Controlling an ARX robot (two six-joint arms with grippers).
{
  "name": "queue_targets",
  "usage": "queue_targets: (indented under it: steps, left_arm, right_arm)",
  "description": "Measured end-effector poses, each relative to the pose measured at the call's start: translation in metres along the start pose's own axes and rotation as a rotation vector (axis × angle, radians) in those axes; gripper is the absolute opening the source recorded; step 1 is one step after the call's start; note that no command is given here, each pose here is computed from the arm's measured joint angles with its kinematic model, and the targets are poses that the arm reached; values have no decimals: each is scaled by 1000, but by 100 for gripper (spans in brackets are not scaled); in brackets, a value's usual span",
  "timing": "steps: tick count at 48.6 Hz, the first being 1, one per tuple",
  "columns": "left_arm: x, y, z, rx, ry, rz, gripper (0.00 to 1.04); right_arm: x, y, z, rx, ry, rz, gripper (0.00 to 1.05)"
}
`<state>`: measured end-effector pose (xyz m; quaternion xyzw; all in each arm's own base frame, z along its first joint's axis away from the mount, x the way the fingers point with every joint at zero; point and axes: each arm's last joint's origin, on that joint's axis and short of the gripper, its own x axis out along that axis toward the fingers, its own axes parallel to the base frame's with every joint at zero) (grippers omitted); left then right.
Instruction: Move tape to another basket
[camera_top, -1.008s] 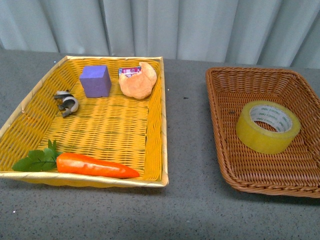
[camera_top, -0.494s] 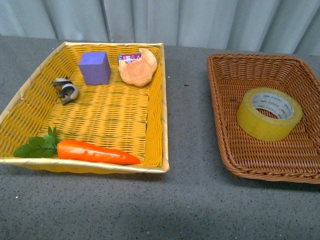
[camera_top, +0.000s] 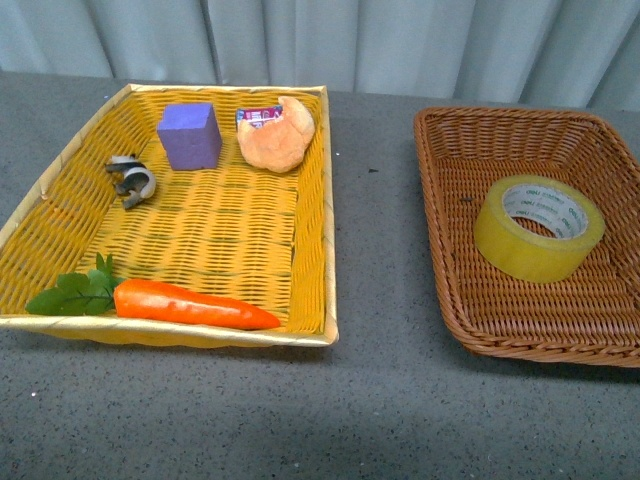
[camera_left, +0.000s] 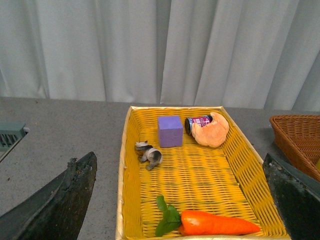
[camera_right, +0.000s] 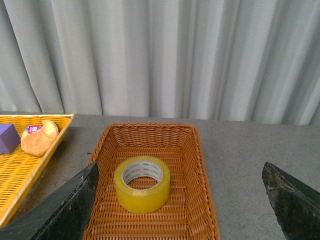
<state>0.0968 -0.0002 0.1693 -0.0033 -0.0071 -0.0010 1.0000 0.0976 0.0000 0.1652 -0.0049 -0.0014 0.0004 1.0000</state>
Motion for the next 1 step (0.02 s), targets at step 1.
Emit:
queue_targets:
  steps: [1]
  left_arm:
    - [0, 0, 0, 0, 0, 0, 98]
  right_arm:
    - [0, 0, 0, 0, 0, 0, 96]
